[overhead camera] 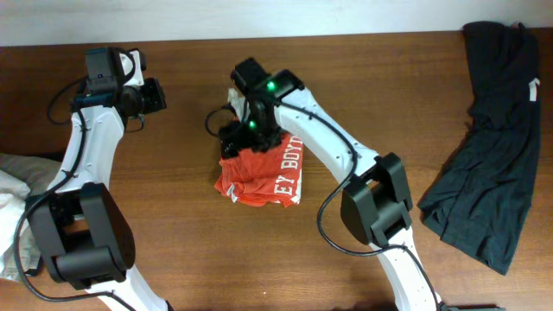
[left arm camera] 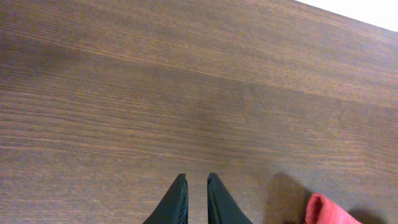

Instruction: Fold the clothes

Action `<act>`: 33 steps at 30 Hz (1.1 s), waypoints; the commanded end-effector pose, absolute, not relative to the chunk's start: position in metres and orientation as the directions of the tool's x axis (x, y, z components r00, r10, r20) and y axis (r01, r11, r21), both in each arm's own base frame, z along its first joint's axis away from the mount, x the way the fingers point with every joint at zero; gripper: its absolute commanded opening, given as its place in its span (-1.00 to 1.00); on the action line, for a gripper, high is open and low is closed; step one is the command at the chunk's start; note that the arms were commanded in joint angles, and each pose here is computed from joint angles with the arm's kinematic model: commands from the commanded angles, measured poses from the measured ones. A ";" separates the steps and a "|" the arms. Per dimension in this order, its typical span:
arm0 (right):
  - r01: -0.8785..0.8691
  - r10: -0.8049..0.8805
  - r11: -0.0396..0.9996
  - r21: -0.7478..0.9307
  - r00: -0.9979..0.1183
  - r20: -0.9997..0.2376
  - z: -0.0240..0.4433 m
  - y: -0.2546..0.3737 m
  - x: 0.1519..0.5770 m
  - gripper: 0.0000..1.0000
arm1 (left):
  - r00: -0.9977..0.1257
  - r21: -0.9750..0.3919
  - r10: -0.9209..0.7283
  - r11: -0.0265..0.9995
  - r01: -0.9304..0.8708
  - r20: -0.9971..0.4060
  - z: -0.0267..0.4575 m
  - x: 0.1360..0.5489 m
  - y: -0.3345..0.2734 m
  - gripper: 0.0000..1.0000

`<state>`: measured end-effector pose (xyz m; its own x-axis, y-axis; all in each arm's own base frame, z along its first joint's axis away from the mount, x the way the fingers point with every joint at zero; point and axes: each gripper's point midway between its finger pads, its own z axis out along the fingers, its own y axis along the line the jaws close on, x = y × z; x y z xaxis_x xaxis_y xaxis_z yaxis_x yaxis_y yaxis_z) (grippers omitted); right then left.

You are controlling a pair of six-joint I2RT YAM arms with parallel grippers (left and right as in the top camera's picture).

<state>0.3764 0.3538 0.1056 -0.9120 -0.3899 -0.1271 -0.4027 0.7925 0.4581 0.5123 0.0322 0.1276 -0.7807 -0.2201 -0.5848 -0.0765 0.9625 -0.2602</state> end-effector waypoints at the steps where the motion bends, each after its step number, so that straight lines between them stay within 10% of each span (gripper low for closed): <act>1: -0.435 -0.358 0.822 0.367 -0.897 -0.260 0.153 0.341 0.407 0.80 | -0.803 -0.317 -0.214 0.948 -0.033 -0.556 0.125 0.509 0.020 -0.44; 8: -0.145 -0.084 0.912 0.383 -0.982 -0.171 0.187 0.189 0.455 0.97 | -0.915 -0.657 0.121 0.661 0.363 -0.384 0.060 0.433 -0.066 -0.33; 13: -0.113 -0.116 0.928 0.355 -0.993 -0.013 0.147 0.169 0.433 0.97 | -0.947 -0.758 0.129 0.572 0.313 -0.293 0.042 0.412 -0.081 0.98; 21: -0.066 -0.181 0.922 0.380 -0.945 0.274 0.056 0.176 0.372 0.97 | -0.944 -0.723 0.274 0.613 0.318 -0.182 0.020 0.385 -0.113 0.79; 24: -0.098 -0.230 0.921 0.378 -0.919 0.320 0.027 0.194 0.346 0.25 | -0.937 -0.726 0.318 0.609 0.319 -0.145 0.007 0.376 -0.128 0.69; 33: -0.179 -0.314 0.897 0.405 -0.902 0.297 0.009 0.228 0.328 0.36 | -0.938 -0.726 0.321 0.612 0.313 -0.133 0.006 0.374 -0.129 0.58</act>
